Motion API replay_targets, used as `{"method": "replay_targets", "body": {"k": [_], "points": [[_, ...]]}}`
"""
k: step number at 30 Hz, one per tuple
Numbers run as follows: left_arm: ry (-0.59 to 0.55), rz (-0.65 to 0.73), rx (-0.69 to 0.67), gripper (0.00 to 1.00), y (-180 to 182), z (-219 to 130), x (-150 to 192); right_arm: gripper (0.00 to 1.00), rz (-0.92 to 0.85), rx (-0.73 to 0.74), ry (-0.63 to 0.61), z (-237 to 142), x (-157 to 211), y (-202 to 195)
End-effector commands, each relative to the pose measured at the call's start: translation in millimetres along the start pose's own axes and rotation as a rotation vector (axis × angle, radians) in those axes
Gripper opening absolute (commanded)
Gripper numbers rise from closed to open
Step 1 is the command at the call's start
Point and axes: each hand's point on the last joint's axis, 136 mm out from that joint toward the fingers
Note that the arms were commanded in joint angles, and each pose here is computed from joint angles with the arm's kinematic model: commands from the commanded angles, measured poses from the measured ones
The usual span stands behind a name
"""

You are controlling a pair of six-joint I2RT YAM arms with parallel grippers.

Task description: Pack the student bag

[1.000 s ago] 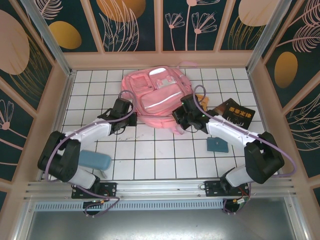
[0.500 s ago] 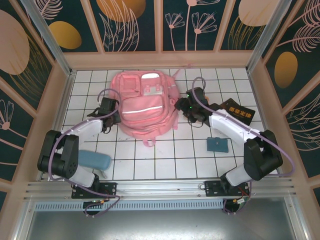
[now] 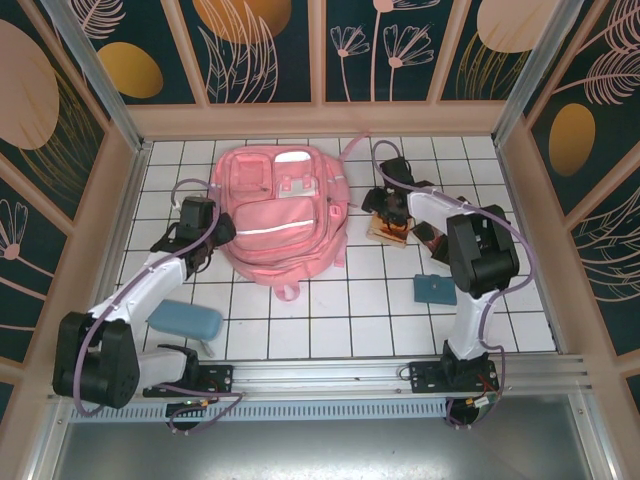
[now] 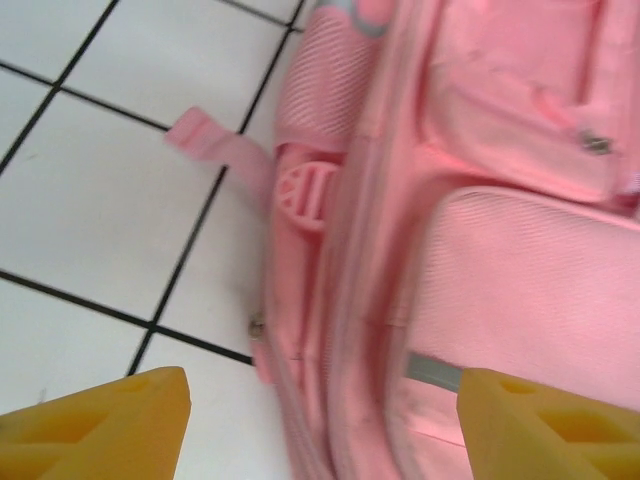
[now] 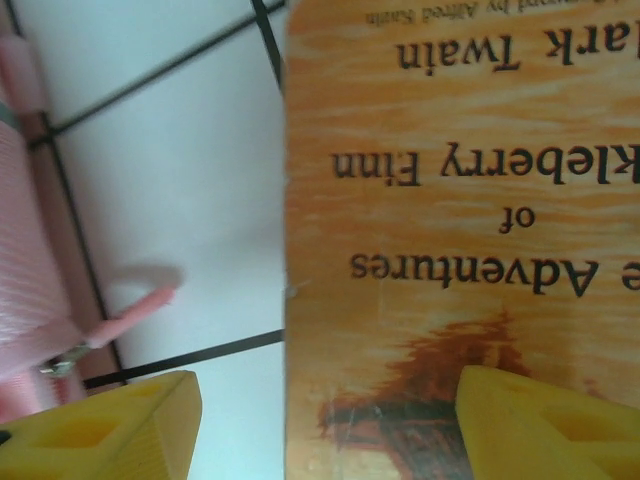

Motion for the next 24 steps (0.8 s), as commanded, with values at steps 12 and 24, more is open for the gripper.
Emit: {"method": "replay_targets", "body": {"k": [12, 24], "points": [[0.172, 0.062, 0.299, 0.68, -109.4, -24.3, 35.7, 0.68, -0.183, -0.207, 0.184, -54.7, 133.3, 41.8], [0.433, 0.137, 0.493, 0.59, -226.7, -38.4, 168.0, 0.74, -0.001, -0.182, 0.055, -80.1, 104.2, -19.7]]}}
Point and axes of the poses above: each hand's point on the last joint's axis, 136 mm out from that joint toward the fingers, its own z axis out along the fingers, its own y axis along the line the jaws close on, x = y × z, and after that the axes turned 14 degrees about -z, right-handed
